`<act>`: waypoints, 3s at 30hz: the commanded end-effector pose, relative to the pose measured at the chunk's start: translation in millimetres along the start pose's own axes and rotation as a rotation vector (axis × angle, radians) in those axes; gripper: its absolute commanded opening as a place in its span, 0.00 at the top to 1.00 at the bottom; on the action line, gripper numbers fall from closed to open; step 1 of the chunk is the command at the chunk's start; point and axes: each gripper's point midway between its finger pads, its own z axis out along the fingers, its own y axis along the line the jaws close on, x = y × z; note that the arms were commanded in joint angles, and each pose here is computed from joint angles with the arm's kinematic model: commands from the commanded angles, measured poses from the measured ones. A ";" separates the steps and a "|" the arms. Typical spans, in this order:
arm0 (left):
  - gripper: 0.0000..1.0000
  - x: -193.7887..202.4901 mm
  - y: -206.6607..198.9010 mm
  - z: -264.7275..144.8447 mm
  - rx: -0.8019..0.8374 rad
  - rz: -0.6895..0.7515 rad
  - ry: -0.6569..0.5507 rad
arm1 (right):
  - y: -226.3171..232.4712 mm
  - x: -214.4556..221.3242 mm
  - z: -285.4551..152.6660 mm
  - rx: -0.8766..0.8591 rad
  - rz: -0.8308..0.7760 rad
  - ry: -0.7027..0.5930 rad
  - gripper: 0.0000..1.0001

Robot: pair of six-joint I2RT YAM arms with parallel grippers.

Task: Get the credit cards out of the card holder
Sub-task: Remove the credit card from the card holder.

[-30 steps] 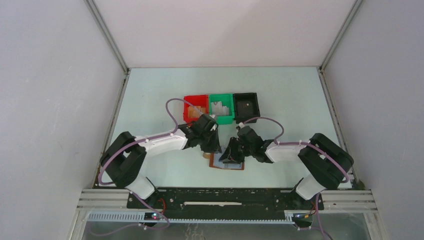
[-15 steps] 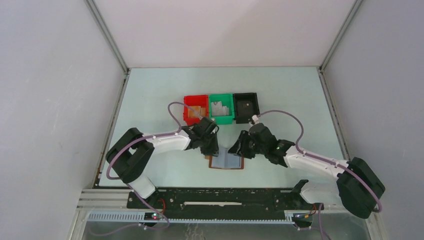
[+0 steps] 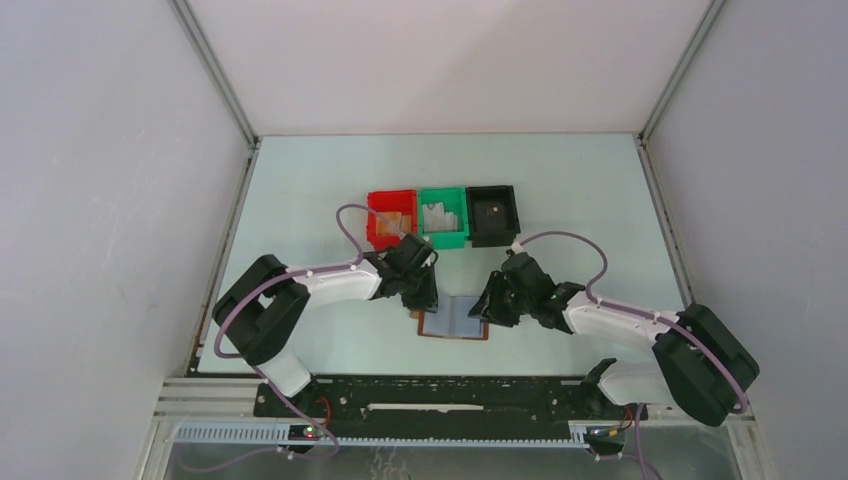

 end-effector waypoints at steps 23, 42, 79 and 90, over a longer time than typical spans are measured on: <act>0.73 -20.0 4.5 -35.2 -0.055 0.095 -0.022 | 70.0 7.4 14.3 -0.345 0.006 0.100 0.56; 0.67 -42.2 -47.9 -97.8 0.200 0.081 -0.140 | 66.7 3.9 30.2 -0.306 0.000 0.105 0.70; 0.77 -4.6 44.7 -10.5 -0.069 -0.094 0.011 | 84.7 -1.1 34.3 -0.274 -0.032 0.095 0.89; 0.72 -40.1 13.9 -68.7 0.022 -0.050 -0.195 | 67.4 -3.8 59.1 -0.187 -0.007 0.136 0.99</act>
